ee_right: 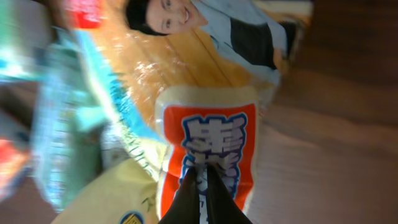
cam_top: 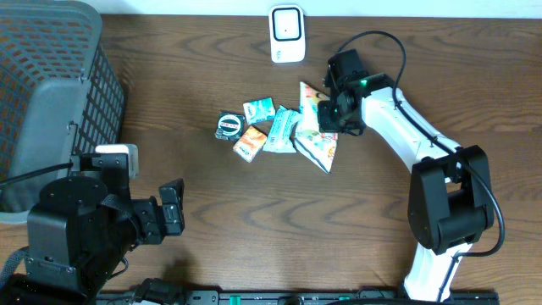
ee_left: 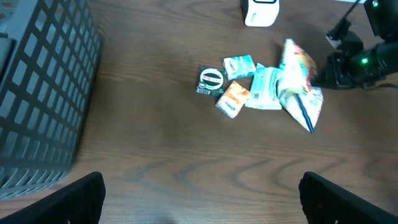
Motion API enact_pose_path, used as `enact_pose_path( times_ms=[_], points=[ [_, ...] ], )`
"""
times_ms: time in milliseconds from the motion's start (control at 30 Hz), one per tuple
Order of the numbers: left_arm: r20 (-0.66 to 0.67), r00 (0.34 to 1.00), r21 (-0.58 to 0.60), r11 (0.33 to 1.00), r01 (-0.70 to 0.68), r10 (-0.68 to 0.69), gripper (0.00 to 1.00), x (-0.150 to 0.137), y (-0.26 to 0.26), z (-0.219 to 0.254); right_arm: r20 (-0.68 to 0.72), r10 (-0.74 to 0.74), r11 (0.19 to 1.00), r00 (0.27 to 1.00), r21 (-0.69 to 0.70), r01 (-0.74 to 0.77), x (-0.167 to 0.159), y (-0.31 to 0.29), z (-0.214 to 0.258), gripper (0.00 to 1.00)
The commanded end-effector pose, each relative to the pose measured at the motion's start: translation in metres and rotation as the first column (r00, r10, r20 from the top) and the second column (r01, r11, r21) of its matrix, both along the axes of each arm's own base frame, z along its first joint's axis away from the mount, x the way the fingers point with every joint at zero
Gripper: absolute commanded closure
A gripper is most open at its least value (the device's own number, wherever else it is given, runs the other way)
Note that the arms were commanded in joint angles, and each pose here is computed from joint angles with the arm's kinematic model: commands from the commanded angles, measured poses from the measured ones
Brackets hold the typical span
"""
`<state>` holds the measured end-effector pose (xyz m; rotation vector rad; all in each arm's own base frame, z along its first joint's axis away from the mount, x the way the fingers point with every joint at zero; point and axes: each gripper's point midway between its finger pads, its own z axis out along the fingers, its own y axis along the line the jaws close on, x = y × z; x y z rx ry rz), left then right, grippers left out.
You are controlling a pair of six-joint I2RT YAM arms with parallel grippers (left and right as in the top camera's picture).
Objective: Scan the item barcode
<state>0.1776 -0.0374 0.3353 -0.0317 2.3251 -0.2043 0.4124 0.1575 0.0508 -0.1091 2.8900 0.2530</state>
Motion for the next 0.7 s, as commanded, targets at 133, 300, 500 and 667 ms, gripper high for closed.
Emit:
enact_pose_path(
  times_ms=[133,300,500,667],
  points=[
    [0.004,1.000,-0.009,1.000,-0.013,0.013,0.02,0.000,0.001,0.002,-0.003,-0.235,0.922,0.972,-0.319,0.222,-0.014,-0.099,0.012,0.99],
    [0.004,1.000,-0.009,1.000,-0.013,0.013,0.02,0.000,0.001,0.002,0.041,-0.289,0.924,0.956,-0.249,0.290,-0.018,-0.120,0.052,0.99],
    [0.004,1.000,-0.009,1.000,-0.013,0.013,0.02,0.000,0.001,0.002,0.146,-0.084,0.978,0.986,0.200,0.053,-0.006,-0.039,0.116,0.99],
    [0.004,1.000,-0.009,1.000,-0.013,0.013,0.02,0.000,0.001,0.002,0.142,-0.037,0.984,0.989,0.179,0.012,-0.002,-0.018,0.097,0.99]
  ],
)
